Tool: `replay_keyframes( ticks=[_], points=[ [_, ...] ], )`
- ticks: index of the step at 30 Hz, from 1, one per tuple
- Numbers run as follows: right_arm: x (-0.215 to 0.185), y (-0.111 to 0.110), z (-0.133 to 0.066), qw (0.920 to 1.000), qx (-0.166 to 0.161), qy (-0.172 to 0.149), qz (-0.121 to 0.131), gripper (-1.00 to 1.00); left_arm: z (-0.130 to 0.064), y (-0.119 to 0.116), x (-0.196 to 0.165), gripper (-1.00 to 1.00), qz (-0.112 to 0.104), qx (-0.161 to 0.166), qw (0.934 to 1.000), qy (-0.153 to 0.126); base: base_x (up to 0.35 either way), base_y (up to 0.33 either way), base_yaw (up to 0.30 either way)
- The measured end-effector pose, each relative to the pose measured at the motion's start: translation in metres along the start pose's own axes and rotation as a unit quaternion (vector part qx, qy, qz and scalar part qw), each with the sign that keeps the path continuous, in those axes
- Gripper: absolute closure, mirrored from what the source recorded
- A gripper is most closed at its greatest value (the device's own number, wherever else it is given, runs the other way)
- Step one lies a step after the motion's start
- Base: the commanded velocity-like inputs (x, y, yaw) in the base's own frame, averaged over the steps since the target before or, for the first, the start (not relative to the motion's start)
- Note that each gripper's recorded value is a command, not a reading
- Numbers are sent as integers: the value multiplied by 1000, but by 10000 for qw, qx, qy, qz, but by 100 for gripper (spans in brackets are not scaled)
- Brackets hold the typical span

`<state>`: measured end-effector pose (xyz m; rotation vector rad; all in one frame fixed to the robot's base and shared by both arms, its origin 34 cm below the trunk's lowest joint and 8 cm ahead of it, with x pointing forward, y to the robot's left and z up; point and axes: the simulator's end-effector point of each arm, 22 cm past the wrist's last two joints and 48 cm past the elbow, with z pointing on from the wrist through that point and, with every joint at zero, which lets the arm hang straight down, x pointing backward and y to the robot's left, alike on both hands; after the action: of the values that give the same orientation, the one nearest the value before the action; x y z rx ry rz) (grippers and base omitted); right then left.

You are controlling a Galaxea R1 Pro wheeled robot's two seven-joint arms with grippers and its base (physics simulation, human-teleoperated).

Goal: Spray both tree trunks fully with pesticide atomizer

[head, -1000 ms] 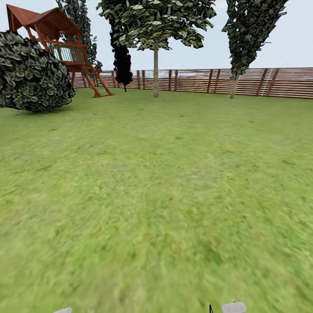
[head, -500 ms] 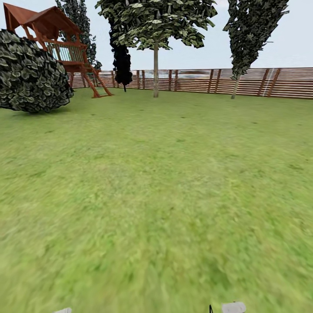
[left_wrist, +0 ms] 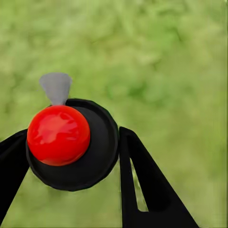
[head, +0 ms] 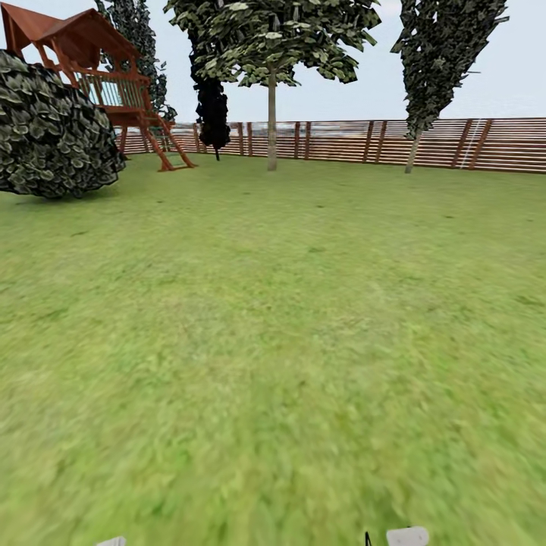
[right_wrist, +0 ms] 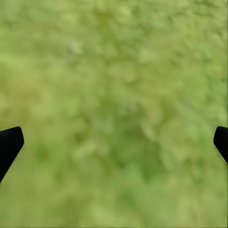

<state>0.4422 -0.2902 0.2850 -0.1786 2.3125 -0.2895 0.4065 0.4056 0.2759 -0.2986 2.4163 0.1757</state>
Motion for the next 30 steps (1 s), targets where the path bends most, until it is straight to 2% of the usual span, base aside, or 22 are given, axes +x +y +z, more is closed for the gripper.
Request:
replay_keyframes(
  ticks=[30],
  points=[
    [0, 0, 0, 10000, 0, 0, 1, -100, -2, 4, 7, 100, 19, -12, 10000, 84, 338, 0, 0]
  ],
)
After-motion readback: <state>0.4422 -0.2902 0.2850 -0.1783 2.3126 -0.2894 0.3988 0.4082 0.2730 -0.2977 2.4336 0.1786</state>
